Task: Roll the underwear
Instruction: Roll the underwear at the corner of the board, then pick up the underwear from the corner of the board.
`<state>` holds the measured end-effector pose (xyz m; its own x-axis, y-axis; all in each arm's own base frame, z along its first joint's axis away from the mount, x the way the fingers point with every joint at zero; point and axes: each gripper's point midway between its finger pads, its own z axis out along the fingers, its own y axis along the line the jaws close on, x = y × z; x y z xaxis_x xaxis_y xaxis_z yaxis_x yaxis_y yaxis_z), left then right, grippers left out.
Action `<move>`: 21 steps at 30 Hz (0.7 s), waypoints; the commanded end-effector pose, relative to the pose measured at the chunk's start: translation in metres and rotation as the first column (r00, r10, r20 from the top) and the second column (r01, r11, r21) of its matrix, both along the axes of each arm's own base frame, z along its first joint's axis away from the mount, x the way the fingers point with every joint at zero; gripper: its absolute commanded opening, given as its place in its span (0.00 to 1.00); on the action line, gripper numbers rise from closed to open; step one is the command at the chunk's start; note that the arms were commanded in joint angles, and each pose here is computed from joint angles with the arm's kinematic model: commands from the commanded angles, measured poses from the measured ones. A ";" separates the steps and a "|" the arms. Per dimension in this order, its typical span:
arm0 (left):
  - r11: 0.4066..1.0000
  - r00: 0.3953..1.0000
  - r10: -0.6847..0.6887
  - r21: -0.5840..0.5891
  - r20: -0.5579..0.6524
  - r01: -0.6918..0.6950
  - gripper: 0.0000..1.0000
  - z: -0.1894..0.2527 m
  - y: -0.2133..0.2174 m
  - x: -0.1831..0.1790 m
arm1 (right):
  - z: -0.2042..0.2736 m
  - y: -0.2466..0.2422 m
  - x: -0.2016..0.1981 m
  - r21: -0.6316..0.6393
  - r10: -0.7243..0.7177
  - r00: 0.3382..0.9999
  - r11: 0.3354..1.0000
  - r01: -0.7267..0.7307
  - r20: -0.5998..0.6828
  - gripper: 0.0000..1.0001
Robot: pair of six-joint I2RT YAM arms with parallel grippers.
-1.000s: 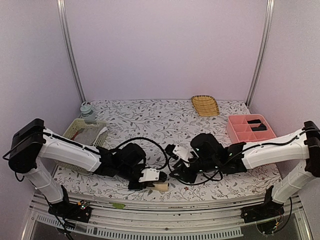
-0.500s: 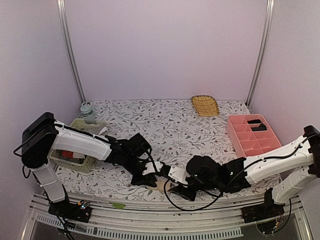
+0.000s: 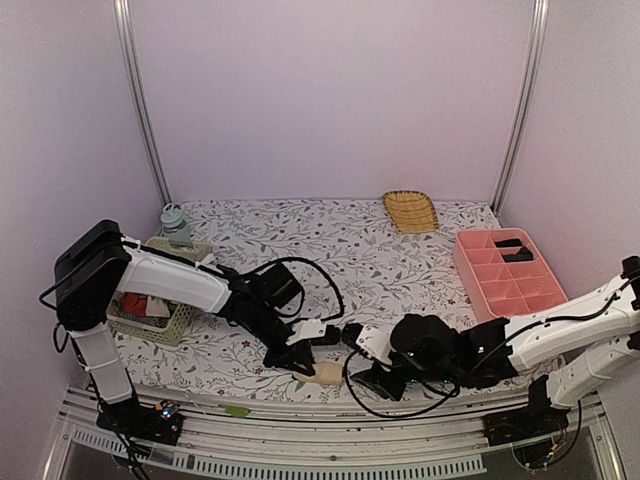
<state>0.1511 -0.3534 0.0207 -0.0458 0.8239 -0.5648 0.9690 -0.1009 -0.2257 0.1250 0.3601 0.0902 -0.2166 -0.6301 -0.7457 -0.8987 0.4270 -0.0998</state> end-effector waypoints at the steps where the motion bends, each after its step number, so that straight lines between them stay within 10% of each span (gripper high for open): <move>1: 0.964 0.991 0.017 0.265 -0.134 0.019 0.00 -0.052 0.055 -0.035 | 0.038 -0.024 0.016 0.154 -0.178 0.977 0.969 0.195 -0.118 0.54; 21: 0.961 0.986 0.028 0.277 -0.166 0.020 0.02 -0.056 0.057 -0.034 | 0.002 0.062 -0.014 -0.105 0.284 0.953 0.956 -0.274 0.103 0.60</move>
<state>0.1471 -0.3555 0.0197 -0.0669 0.8189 -0.5701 0.9547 -0.1135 -0.2750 0.1095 0.4000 0.0884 -0.0633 -0.7186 -0.6925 -0.9584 0.2372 -0.1586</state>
